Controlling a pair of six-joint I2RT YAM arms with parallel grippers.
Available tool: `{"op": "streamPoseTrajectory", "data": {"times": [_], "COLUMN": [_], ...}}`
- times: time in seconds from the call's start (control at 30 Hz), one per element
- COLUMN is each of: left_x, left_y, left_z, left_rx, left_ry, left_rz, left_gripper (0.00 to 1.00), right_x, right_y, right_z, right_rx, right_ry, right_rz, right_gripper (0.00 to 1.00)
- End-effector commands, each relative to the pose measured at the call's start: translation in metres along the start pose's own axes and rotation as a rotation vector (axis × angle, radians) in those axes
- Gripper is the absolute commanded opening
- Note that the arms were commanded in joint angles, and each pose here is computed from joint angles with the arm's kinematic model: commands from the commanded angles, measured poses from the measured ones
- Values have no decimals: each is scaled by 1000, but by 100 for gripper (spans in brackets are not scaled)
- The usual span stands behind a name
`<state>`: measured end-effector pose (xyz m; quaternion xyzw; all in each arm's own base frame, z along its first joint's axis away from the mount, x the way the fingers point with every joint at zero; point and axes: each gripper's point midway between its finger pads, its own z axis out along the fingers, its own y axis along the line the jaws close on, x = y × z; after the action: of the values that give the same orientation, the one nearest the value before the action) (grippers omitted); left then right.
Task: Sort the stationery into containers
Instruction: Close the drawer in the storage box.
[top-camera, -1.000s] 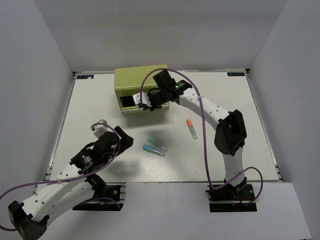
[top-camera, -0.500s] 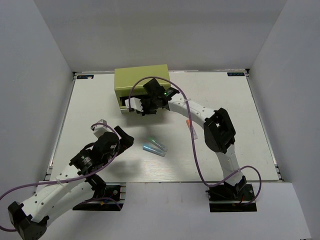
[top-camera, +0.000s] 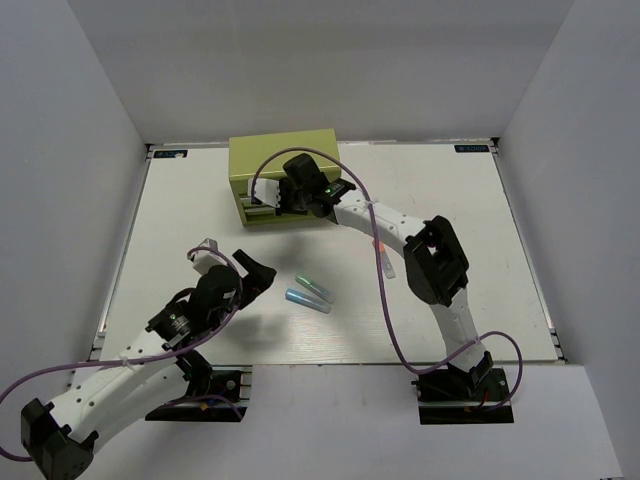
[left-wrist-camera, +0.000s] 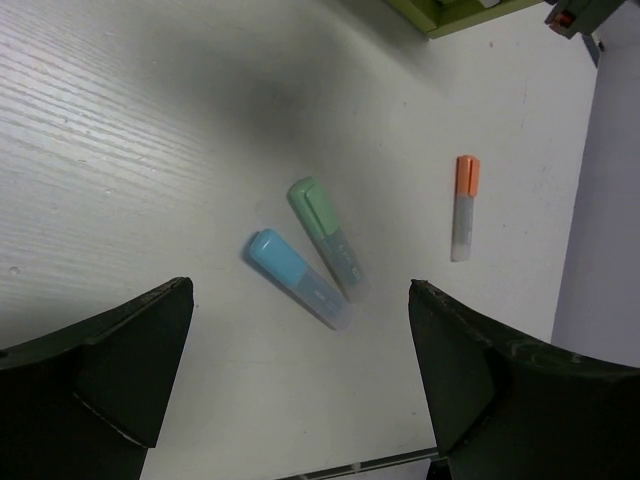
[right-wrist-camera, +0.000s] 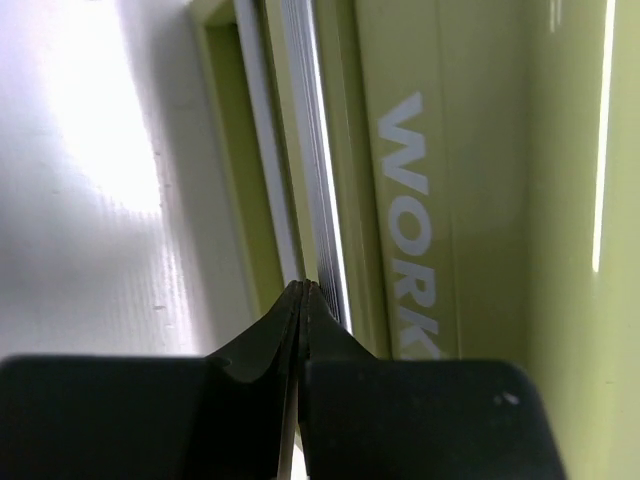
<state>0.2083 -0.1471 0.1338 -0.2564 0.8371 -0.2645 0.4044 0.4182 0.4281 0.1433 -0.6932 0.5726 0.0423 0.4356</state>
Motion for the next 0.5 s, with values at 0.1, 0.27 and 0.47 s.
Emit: {"op": "streamPoseTrajectory", "data": {"times": [0.1, 0.27, 0.47], "left_x": [-11, -13, -21], "left_y": [-24, -24, -38], "left_z": [2, 5, 7], "left_rx": [99, 124, 194], "left_ry": [-50, -80, -118], "left_rz": [-78, -115, -171], "left_gripper": [98, 97, 83], "right_x": [6, 8, 15], "right_y": [-47, -53, -62], "right_z": [1, -1, -3], "right_rx": [186, 203, 227], "right_ry": [39, 47, 61], "right_rz": [0, 4, 12], "right_gripper": [0, 0, 0]}}
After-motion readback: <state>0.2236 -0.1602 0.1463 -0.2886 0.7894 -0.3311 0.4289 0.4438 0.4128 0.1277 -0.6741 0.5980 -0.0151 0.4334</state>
